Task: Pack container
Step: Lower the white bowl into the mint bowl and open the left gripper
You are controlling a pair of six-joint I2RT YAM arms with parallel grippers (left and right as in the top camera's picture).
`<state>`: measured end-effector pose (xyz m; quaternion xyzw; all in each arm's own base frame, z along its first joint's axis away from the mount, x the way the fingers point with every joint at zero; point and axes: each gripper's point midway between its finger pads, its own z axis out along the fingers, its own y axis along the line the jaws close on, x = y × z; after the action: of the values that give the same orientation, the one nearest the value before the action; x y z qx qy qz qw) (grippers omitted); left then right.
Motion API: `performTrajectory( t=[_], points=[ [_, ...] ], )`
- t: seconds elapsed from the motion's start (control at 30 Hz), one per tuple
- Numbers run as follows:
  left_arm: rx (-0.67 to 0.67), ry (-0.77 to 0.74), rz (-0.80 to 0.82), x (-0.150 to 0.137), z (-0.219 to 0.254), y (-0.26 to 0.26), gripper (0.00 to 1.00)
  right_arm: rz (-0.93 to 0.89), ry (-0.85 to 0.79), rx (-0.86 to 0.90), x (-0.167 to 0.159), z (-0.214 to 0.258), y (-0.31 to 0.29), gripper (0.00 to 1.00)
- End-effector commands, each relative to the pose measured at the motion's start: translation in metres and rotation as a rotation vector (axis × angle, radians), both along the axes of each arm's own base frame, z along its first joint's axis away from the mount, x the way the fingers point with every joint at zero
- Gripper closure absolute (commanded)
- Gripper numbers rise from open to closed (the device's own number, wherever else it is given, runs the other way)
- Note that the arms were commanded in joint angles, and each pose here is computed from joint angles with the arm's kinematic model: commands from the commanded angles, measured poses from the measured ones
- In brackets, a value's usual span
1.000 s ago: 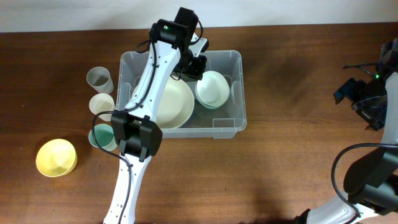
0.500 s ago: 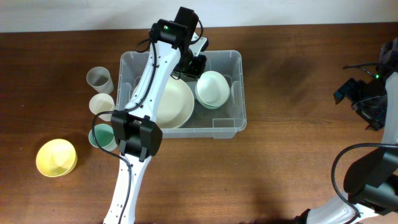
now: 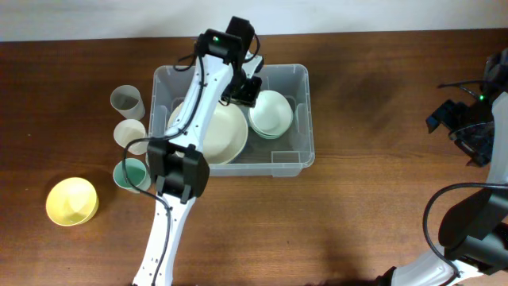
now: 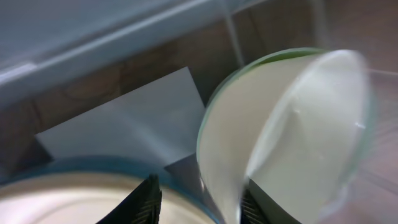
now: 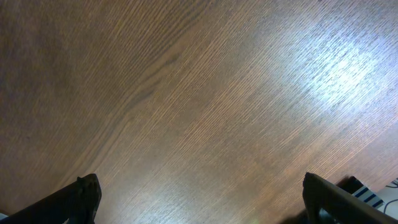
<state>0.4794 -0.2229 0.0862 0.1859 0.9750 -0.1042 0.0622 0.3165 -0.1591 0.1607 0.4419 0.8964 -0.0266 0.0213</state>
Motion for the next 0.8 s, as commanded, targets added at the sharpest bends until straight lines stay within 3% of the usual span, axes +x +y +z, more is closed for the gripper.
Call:
performTrajectory(
  t=[0.0, 0.13, 0.37, 0.77],
  points=[
    [0.025, 0.023, -0.009, 0.000, -0.018, 0.001, 0.60, -0.003, 0.008, 0.002, -0.001, -0.002, 0.000, 0.01],
    [0.024, 0.022, -0.009, 0.000, -0.018, 0.001, 0.61, -0.003, 0.008, 0.002, -0.001, -0.002, 0.000, 0.01],
    [0.018, 0.020, -0.009, 0.001, -0.018, 0.000, 0.98, -0.003, 0.008, 0.002, -0.001, -0.002, 0.000, 0.01],
    [-0.039, 0.018, -0.018, 0.002, -0.014, -0.010, 0.99, -0.003, 0.008, 0.002, -0.001, -0.002, 0.000, 0.01]
  ],
)
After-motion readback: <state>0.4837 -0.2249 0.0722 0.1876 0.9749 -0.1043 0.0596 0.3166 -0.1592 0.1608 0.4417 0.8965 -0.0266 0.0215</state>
